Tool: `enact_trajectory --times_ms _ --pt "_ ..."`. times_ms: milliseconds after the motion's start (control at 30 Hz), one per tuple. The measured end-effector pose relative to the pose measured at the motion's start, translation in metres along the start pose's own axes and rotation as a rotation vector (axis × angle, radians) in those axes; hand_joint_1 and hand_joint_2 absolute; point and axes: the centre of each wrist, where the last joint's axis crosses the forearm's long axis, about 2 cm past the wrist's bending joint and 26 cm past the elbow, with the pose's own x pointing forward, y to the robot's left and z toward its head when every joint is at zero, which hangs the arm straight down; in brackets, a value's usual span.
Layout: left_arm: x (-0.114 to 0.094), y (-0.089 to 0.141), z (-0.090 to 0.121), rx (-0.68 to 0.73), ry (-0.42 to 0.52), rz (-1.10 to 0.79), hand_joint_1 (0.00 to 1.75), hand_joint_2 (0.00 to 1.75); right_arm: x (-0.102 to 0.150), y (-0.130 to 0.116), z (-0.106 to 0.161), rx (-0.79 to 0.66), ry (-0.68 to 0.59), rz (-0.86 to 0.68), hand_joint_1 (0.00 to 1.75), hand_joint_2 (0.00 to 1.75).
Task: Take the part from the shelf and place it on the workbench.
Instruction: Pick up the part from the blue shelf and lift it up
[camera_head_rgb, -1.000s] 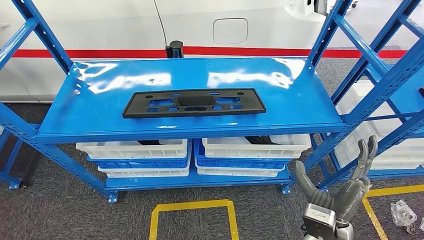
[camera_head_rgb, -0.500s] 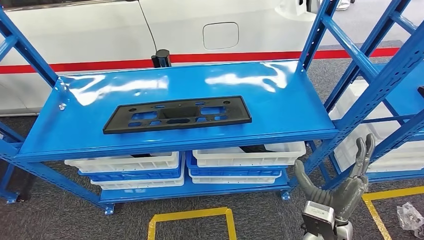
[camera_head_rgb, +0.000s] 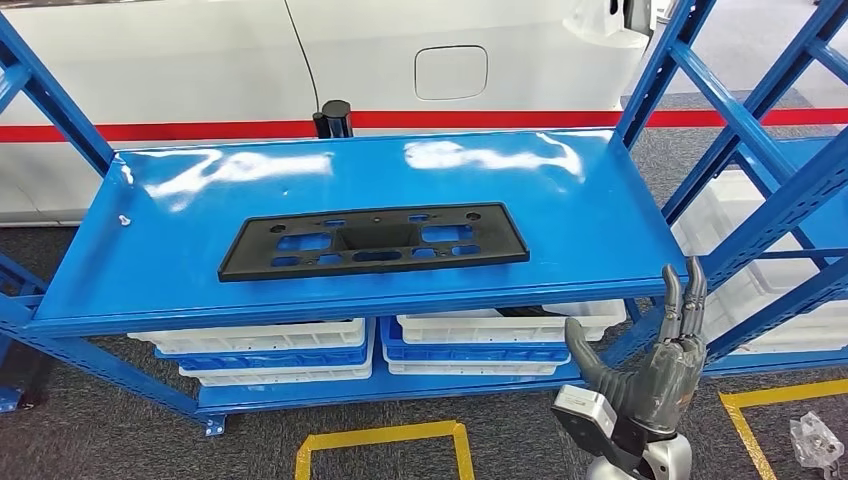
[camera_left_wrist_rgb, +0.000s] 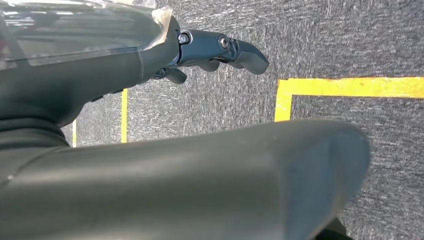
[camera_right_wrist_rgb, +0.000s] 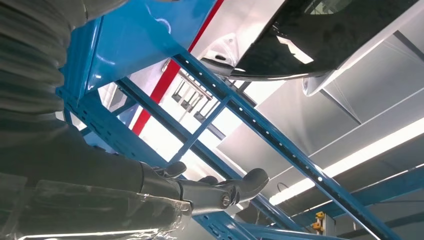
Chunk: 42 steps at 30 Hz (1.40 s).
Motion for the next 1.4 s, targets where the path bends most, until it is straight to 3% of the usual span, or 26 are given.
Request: enact_trajectory --times_ms 700,1100,1267,1400 --pt "0.000 -0.001 0.000 0.002 0.005 -0.002 0.00 0.00 0.003 0.011 0.000 0.075 -0.015 0.031 0.00 1.75" --pt "0.001 -0.003 0.001 -0.017 0.019 -0.007 0.00 0.00 0.027 0.078 -0.012 0.469 -0.146 0.122 0.00 1.75" --pt "0.004 -0.015 0.005 0.011 0.039 0.013 0.00 0.00 0.020 0.131 -0.034 0.591 -0.255 0.274 0.00 1.75" --pt "0.004 -0.019 0.006 -0.010 0.038 0.014 0.00 0.00 0.015 0.151 -0.048 0.635 -0.290 0.323 0.00 1.75"
